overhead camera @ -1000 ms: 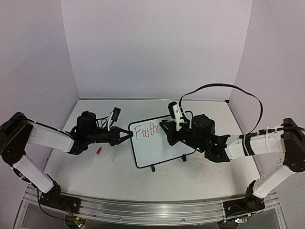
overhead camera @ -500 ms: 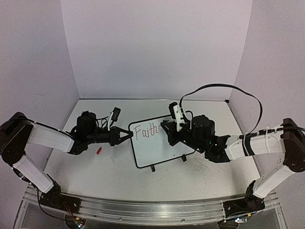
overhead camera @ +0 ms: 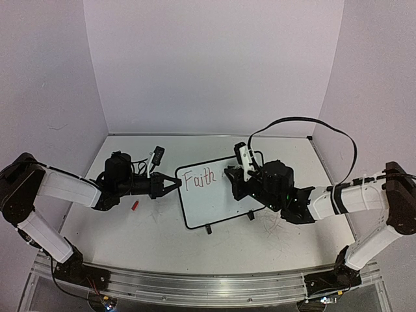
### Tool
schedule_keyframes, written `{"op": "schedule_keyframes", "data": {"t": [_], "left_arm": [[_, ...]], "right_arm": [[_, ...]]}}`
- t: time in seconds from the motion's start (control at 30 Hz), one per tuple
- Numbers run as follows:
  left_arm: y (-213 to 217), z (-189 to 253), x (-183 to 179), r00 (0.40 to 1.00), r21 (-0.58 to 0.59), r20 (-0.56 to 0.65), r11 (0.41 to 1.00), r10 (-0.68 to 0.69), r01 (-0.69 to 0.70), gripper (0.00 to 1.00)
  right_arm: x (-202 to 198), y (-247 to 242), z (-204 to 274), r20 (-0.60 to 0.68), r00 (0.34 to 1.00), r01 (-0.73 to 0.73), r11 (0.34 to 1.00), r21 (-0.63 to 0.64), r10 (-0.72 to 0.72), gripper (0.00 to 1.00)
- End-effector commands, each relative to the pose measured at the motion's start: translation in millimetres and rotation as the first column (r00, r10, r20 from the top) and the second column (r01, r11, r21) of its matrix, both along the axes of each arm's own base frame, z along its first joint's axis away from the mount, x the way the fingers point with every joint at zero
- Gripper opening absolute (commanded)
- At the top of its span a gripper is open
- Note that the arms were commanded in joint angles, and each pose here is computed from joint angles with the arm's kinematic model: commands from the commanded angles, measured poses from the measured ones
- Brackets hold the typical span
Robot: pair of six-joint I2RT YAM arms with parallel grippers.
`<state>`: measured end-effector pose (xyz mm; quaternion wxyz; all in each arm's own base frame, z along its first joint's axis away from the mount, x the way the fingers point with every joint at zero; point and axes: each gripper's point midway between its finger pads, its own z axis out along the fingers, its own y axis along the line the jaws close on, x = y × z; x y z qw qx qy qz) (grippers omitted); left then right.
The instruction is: Write a sentence on the whiteboard
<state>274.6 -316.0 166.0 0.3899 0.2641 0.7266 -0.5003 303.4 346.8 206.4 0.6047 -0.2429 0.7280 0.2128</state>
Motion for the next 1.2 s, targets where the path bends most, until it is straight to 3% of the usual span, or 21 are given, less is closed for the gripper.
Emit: {"op": "schedule_keyframes", "data": {"t": [0.0,0.47,1.17], "left_arm": [[1,20,5,0.997,-0.019,0.068,1.000,0.023,-0.021,0.00],[1,20,4,0.997,-0.018,0.071,1.000,0.018,-0.017,0.00],[1,20,3,0.997,-0.014,0.075,1.000,0.018,-0.017,0.00]], "right_arm": [[7,-16,28,0.039,0.998,0.049,0.995,0.092,-0.053,0.00],[4,4,46,0.071,0.996,-0.057,0.989,0.134,0.048,0.00],[21,5,43,0.058,0.998,0.020,0.990,0.141,-0.028,0.00]]}}
